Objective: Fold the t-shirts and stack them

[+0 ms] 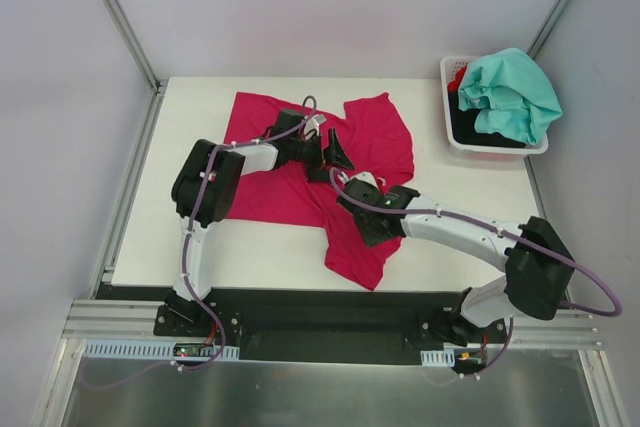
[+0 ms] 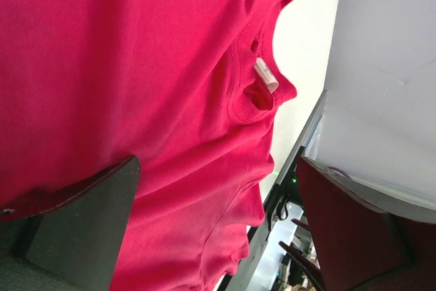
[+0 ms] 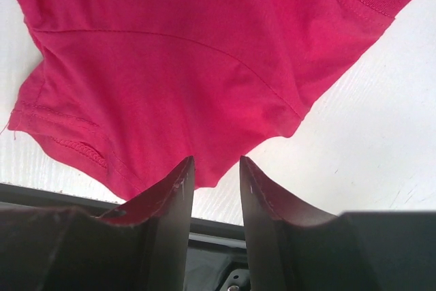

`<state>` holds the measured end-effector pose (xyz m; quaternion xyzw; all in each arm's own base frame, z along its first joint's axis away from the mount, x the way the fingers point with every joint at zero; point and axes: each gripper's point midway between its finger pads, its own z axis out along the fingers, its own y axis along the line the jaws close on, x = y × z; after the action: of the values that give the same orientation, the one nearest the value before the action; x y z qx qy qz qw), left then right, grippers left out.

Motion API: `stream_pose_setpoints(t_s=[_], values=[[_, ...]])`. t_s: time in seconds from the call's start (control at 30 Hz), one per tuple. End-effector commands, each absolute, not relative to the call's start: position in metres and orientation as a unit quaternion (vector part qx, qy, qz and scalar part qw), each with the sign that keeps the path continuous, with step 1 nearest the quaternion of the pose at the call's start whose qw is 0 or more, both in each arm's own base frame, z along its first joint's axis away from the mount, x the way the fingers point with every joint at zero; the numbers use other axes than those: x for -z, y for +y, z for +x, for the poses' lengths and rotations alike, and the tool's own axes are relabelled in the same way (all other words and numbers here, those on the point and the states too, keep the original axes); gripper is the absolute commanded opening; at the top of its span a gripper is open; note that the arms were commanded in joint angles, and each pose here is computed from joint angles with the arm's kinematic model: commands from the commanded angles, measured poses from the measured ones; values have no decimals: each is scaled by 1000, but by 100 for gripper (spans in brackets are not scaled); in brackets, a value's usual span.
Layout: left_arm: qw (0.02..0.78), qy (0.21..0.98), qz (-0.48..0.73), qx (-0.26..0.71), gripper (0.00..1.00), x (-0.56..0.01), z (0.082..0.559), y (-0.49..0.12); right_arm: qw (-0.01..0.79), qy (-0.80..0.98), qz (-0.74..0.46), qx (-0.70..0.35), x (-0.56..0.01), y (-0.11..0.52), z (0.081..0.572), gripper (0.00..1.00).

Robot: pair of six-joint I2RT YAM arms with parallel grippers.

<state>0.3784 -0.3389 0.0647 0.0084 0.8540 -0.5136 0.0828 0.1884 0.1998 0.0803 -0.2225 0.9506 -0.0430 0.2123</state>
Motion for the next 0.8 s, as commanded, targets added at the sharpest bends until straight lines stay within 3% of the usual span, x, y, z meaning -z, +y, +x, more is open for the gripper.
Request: stream_pose_setpoints(t_s=[0.0,0.43,0.77], values=[[121,811,35,572,99,-74,398,-351,220,951,-215,19,-93,201,185,35],[91,726,-14,682,99,-78,419,-391,247,947,-206,9,-136,179,173,36],[122,608,69,781,99,-213,391,-361,325,931,-166,28,-151,180,207,39]])
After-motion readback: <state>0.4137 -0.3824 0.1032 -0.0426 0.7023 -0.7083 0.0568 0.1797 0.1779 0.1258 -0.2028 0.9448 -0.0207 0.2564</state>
